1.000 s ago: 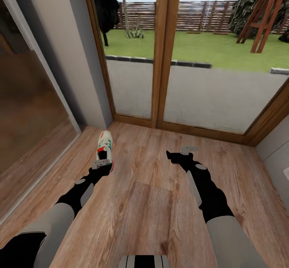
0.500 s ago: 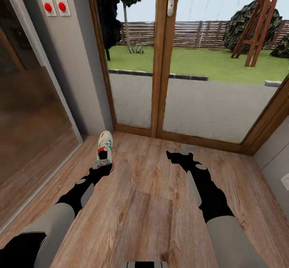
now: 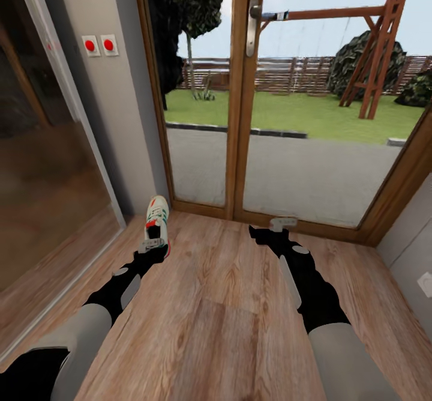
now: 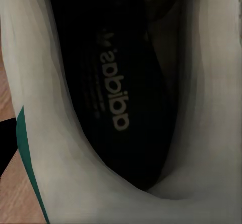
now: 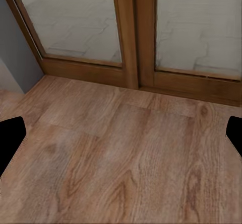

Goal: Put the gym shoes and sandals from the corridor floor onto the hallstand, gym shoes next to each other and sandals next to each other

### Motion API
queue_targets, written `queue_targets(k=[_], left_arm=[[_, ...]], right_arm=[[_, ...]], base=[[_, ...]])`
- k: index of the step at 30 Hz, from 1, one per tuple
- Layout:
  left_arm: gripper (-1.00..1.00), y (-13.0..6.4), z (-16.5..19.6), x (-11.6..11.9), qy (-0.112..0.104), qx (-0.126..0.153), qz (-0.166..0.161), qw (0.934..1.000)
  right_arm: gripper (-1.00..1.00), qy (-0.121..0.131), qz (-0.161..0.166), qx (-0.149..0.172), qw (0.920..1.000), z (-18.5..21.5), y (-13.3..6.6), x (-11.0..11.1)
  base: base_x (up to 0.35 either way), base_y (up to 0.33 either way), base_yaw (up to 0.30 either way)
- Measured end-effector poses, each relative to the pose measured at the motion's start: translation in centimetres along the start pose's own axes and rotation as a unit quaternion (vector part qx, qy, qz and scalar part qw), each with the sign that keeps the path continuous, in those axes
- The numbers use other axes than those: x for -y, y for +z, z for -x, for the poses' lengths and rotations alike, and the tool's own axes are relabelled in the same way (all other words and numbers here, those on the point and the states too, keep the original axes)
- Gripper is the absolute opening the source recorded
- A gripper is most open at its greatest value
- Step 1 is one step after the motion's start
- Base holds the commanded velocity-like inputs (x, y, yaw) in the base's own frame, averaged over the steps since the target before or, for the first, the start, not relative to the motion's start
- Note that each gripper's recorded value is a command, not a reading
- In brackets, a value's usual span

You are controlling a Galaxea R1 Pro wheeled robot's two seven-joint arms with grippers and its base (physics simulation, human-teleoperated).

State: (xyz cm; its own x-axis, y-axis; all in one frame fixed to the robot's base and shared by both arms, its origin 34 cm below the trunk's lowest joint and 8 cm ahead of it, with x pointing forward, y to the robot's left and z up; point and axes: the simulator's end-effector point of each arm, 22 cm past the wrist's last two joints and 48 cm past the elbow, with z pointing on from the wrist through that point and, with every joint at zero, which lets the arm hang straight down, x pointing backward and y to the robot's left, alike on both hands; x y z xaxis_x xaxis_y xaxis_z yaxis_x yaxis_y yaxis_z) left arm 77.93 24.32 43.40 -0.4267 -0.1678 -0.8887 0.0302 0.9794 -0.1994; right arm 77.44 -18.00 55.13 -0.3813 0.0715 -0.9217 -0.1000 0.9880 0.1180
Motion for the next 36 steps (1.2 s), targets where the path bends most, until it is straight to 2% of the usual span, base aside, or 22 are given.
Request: queue_targets(k=[20,31,36], left_arm=[[-1.00,-3.0,7.5,1.6,0.006,0.056,-0.010,0.9984],[-1.00,-3.6,8.5,2.0,0.007,0.064,-0.012,0.9979],[-1.00,-3.7,8.7,2.0,0.007,0.065,-0.012,0.9978]], right_arm=[[1.00,-0.008,0.004,0.057,0.9984,7.1,-3.9,-1.0],[1.00,-0.009,0.005,0.065,0.9978,8.1,-4.5,-1.2],[1.00,-0.009,0.004,0.068,0.9976,8.4,-4.7,-1.2]], base=[[0.000,0.000,0.000],[-0.001,0.000,0.000],[-0.216,-0.125,0.000]])
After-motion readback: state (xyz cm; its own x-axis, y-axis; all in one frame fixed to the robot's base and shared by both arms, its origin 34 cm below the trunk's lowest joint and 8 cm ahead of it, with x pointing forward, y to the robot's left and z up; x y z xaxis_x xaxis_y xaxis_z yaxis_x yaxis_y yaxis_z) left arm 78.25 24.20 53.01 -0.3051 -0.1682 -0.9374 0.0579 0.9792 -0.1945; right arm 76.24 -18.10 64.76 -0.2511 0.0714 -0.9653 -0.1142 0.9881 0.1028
